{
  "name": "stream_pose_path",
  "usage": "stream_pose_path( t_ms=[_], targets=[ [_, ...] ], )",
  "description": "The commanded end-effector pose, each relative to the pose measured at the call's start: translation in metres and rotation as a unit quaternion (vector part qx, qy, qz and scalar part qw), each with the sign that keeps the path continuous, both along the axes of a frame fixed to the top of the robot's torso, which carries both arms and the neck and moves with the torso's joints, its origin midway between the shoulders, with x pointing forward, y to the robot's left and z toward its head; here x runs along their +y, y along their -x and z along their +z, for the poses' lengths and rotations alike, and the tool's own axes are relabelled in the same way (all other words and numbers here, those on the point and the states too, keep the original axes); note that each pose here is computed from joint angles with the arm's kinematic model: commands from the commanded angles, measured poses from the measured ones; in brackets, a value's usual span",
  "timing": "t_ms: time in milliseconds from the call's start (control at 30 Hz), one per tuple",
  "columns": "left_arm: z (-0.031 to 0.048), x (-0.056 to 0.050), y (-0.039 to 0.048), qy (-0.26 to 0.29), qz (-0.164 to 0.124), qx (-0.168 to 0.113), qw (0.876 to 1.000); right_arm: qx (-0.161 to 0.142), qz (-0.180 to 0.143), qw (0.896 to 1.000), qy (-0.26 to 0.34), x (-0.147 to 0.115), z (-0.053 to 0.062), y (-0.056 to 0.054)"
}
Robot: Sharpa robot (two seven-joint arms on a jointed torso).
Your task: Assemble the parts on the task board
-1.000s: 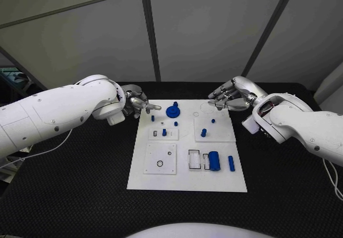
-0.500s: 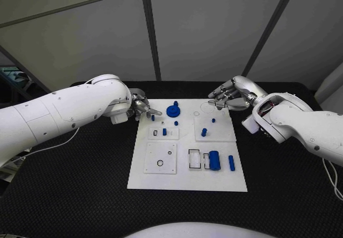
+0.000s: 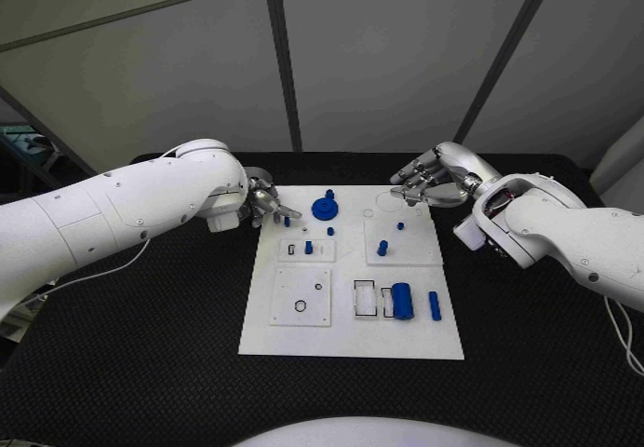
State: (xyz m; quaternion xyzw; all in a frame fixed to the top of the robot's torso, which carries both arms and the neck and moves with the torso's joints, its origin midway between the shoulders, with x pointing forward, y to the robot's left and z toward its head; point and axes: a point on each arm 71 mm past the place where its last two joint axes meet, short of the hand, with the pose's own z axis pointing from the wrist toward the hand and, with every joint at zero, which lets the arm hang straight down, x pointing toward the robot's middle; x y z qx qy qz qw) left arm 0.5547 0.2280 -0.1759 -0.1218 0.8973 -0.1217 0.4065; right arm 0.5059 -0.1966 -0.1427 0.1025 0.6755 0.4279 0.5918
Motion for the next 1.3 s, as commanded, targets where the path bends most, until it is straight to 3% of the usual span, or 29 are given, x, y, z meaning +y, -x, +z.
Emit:
stream_pose_path(
  t_ms=[33,1300],
  targets=[
    [0.0007,-0.0015,-0.0004,-0.008,-0.006,0.0,1.0,-0.003,0.004,1.0,-0.001,0.0014,0.0011,0.0],
    [-0.0016,-0.0082,-0.0078,-0.01,-0.008,0.006,1.0,-0.002,0.005,1.0,-0.001,0.0021,0.0011,0.0004]
  ],
)
